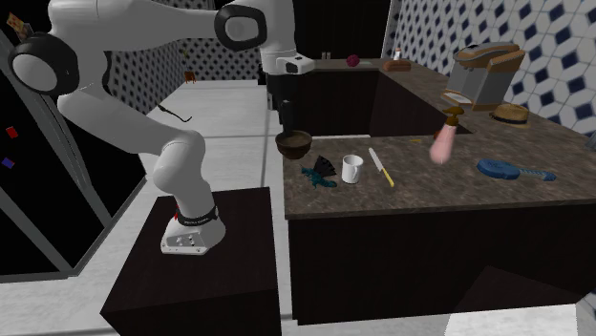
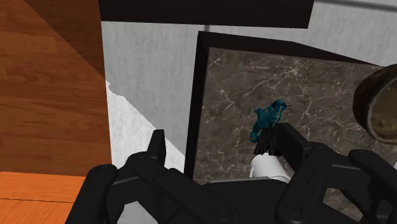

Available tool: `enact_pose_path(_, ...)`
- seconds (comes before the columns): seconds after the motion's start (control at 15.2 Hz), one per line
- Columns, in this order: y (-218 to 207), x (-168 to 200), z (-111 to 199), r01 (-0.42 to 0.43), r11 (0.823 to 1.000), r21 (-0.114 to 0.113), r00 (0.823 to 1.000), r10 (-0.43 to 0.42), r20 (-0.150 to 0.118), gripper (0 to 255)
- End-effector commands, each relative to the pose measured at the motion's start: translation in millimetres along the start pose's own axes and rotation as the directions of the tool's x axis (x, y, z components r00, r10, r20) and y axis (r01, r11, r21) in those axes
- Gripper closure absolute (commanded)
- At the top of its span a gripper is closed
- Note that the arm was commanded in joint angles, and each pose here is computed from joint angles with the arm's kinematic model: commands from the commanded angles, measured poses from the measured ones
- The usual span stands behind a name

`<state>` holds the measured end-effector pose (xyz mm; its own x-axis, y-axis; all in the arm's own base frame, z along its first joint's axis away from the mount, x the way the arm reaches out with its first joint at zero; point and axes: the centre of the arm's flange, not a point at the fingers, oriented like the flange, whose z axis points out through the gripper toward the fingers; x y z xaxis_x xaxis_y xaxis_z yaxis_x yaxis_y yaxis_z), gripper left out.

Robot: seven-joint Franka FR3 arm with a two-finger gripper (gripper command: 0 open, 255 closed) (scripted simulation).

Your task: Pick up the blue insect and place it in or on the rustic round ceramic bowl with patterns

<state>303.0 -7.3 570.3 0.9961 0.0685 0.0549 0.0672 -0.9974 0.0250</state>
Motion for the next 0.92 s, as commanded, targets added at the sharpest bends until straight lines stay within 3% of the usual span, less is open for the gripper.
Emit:
enact_pose_path(0.0, 0, 0, 0, 0.000, 1.000, 0.000, 1.000, 0.000, 0.000, 0)
enact_pose_path(0.86, -78, 70, 135, -0.018, 0.998, 0.052, 0.999, 0.016, 0.046, 0)
